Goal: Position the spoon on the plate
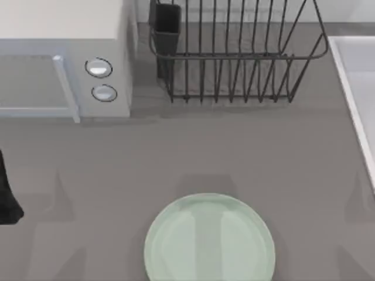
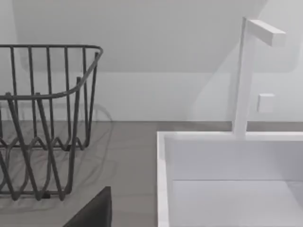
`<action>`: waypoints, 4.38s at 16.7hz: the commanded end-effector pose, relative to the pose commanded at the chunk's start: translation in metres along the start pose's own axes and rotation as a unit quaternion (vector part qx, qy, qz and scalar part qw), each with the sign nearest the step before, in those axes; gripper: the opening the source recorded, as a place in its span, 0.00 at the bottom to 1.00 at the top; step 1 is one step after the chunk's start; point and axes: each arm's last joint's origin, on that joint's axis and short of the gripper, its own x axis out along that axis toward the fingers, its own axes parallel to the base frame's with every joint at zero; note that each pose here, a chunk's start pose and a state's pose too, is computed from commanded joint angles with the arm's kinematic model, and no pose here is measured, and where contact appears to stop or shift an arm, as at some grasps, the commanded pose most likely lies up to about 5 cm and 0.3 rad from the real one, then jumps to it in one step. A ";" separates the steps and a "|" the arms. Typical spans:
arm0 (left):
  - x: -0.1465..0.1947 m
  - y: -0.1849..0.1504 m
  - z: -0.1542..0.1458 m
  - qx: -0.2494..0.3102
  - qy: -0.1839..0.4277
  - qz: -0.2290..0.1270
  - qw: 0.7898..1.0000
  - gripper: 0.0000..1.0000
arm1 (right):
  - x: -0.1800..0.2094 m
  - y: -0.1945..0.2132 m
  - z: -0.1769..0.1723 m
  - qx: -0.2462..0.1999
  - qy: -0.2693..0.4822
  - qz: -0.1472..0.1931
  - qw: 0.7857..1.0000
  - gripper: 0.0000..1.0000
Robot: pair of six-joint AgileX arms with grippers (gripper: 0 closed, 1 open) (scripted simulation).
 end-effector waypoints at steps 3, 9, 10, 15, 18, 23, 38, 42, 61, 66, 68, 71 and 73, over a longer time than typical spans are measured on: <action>0.000 0.001 0.002 0.004 0.007 0.003 1.000 1.00 | 0.000 0.000 0.000 0.000 0.000 0.000 1.000 1.00; 0.010 0.014 0.026 0.069 0.167 0.044 0.983 1.00 | 0.000 0.000 0.000 0.000 0.000 0.000 1.000 1.00; 0.014 0.017 0.030 0.082 0.213 0.049 0.972 1.00 | 0.000 0.000 0.000 0.000 0.000 0.000 1.000 1.00; 0.047 0.045 0.037 0.111 0.467 0.035 0.877 1.00 | 0.000 0.000 0.000 0.000 0.000 0.000 1.000 1.00; 0.067 0.067 0.036 0.103 0.583 0.003 0.806 1.00 | 0.000 0.000 0.000 0.000 0.000 0.000 1.000 1.00; 0.089 0.098 0.034 0.076 0.686 -0.051 0.722 1.00 | 0.000 0.000 0.000 0.000 0.000 0.000 1.000 1.00; 0.100 0.109 -0.027 0.067 0.705 -0.065 0.703 1.00 | 0.000 0.000 0.000 0.000 0.000 0.000 1.000 1.00; 0.095 0.107 -0.062 0.067 0.705 -0.066 0.703 1.00 | 0.000 0.000 0.000 0.000 0.000 0.000 1.000 1.00; 0.094 0.106 -0.068 0.067 0.706 -0.066 0.702 0.00 | 0.000 0.000 0.000 0.000 0.000 0.000 1.000 1.00; 0.094 0.106 -0.068 0.067 0.706 -0.066 0.702 0.00 | 0.000 0.000 0.000 0.000 0.000 0.000 1.000 1.00; 0.094 0.106 -0.068 0.067 0.706 -0.066 0.702 0.00 | 0.000 0.000 0.000 0.000 0.000 0.000 1.000 1.00; 0.097 0.109 -0.042 0.067 0.694 -0.066 0.714 0.00 | 0.000 0.000 0.000 0.000 0.000 0.000 1.000 1.00; 0.100 0.111 -0.029 0.068 0.692 -0.066 0.715 0.00 | 0.000 0.000 0.000 0.000 0.000 0.000 1.000 1.00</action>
